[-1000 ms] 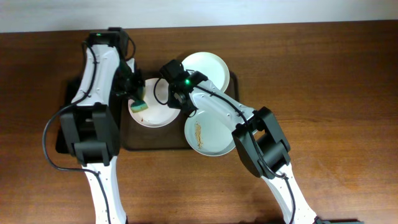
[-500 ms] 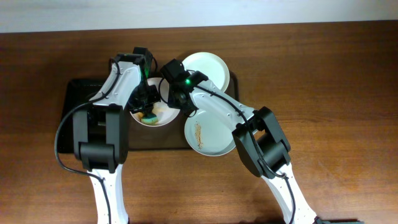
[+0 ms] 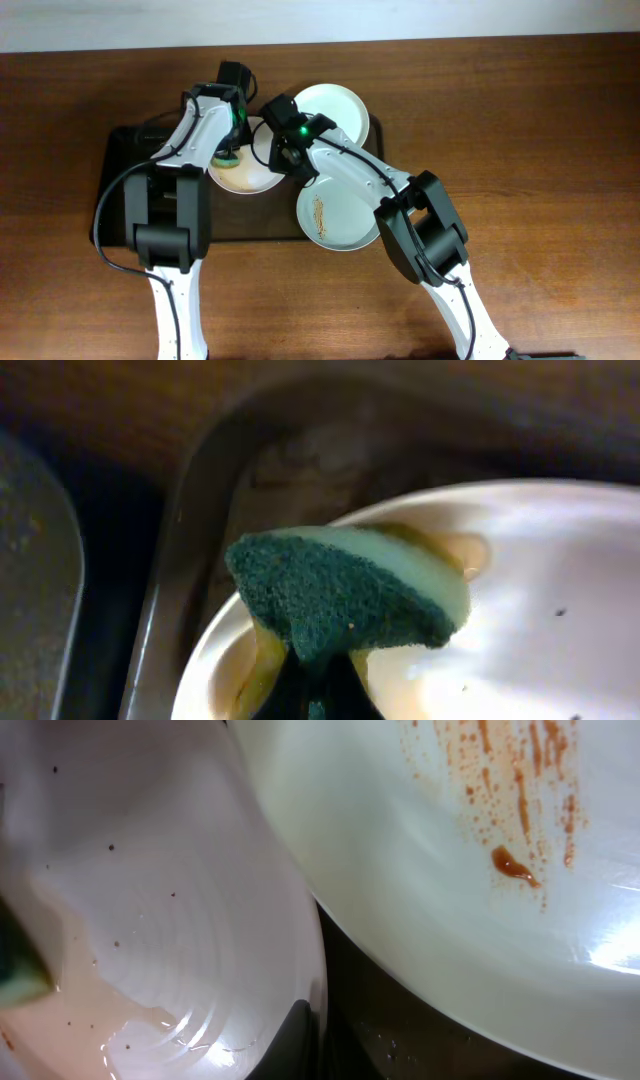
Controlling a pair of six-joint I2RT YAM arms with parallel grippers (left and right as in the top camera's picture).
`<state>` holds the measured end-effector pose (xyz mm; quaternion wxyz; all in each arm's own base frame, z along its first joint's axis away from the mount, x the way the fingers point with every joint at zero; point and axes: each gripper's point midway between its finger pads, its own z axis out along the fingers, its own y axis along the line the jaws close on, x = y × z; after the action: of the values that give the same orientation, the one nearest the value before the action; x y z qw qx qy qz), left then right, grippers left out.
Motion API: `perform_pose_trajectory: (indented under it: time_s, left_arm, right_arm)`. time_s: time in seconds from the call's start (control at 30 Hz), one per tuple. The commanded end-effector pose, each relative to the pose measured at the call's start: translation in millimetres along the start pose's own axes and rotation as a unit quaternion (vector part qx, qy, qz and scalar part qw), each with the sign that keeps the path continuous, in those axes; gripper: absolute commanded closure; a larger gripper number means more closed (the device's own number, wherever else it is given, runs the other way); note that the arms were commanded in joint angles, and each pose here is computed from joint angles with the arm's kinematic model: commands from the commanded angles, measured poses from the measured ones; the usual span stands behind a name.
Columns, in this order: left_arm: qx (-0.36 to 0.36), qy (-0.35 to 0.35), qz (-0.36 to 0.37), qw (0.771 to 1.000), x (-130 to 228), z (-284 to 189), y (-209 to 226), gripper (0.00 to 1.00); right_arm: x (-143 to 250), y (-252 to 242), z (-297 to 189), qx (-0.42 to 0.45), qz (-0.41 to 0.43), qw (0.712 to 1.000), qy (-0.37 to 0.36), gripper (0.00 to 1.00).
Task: Clean dirty plates on tray and stack at the side
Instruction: 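Scrub the pinkish plate again with the sponge in the left gripper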
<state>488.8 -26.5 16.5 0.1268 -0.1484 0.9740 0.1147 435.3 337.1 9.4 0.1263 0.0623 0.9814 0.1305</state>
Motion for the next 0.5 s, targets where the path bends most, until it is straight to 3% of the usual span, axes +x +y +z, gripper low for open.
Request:
perform_pose_trajectory:
  time_s: [0.0, 0.1, 0.23, 0.33, 0.47]
  left_arm:
    - [0.000, -0.038, 0.012, 0.999, -36, -17, 3, 0.99]
    - [0.087, 0.022, 0.125, 0.988, -16, -43, -19, 0.99]
    - [0.087, 0.133, 0.175, 0.972, 36, -56, -4, 0.99]
    - [0.141, 0.170, 0.174, 0.960, 55, -62, -20, 0.99]
    - [0.128, 0.208, 0.133, 0.961, 80, -41, -21, 0.99]
  right_arm:
    - [22, -22, 18, 0.031, -0.009, 0.999, 0.038, 0.96]
    - [22, -22, 18, 0.031, -0.009, 0.999, 0.038, 0.96]
    - [22, -22, 18, 0.031, -0.017, 0.999, 0.039, 0.96]
    - [21, -22, 19, 0.029, -0.017, 0.999, 0.037, 0.96]
    - [21, -22, 19, 0.029, -0.017, 0.999, 0.037, 0.96]
